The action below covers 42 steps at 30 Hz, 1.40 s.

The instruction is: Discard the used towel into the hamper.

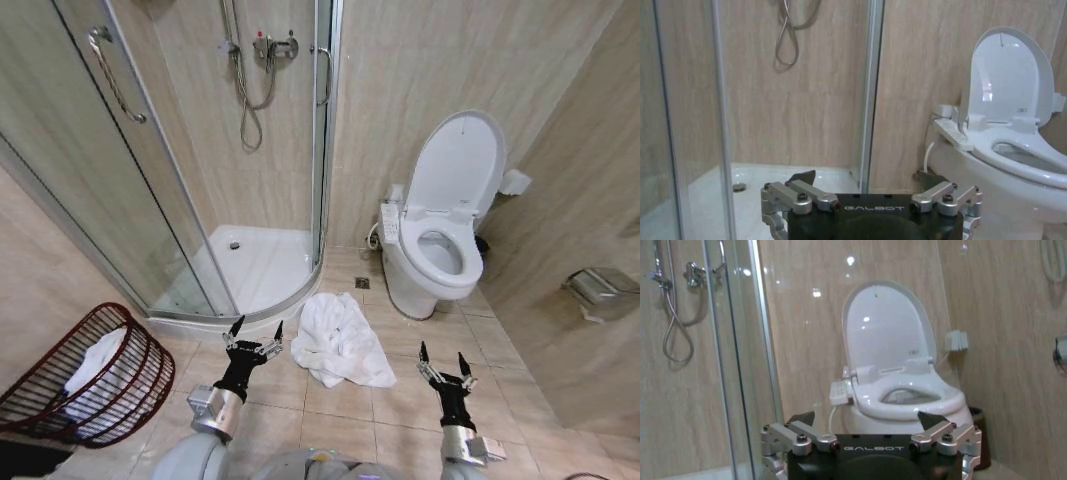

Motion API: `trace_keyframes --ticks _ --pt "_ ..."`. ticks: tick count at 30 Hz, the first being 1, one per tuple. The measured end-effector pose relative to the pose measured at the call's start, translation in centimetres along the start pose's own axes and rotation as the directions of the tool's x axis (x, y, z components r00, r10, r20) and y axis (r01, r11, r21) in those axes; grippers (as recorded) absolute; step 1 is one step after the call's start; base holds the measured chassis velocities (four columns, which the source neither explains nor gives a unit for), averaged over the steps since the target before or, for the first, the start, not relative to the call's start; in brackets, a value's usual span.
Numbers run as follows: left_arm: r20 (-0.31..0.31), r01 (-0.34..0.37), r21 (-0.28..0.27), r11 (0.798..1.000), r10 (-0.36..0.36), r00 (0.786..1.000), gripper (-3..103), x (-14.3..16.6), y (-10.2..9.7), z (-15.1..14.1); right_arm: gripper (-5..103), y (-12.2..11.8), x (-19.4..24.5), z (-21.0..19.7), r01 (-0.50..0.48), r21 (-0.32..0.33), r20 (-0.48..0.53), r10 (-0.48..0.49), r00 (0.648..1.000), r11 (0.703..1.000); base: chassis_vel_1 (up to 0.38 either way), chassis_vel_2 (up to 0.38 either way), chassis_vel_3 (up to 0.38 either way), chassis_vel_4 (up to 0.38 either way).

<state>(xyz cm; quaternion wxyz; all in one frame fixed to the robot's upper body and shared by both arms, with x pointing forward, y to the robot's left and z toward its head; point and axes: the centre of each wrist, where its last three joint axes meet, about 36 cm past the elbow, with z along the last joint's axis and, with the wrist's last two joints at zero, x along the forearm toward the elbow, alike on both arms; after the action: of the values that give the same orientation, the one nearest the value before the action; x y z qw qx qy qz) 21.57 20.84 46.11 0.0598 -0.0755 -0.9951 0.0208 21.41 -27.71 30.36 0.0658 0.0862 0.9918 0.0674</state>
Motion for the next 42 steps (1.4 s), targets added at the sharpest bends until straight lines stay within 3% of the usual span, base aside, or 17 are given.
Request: trace_keyframes --ticks 42 --pt "0.000 0.000 0.000 1.000 0.000 1.000 100 0.0 0.0 0.0 100 -0.6 0.6 -0.4 -0.033 0.007 0.052 0.032 0.998 0.999 0.000 0.000 0.000 0.000"
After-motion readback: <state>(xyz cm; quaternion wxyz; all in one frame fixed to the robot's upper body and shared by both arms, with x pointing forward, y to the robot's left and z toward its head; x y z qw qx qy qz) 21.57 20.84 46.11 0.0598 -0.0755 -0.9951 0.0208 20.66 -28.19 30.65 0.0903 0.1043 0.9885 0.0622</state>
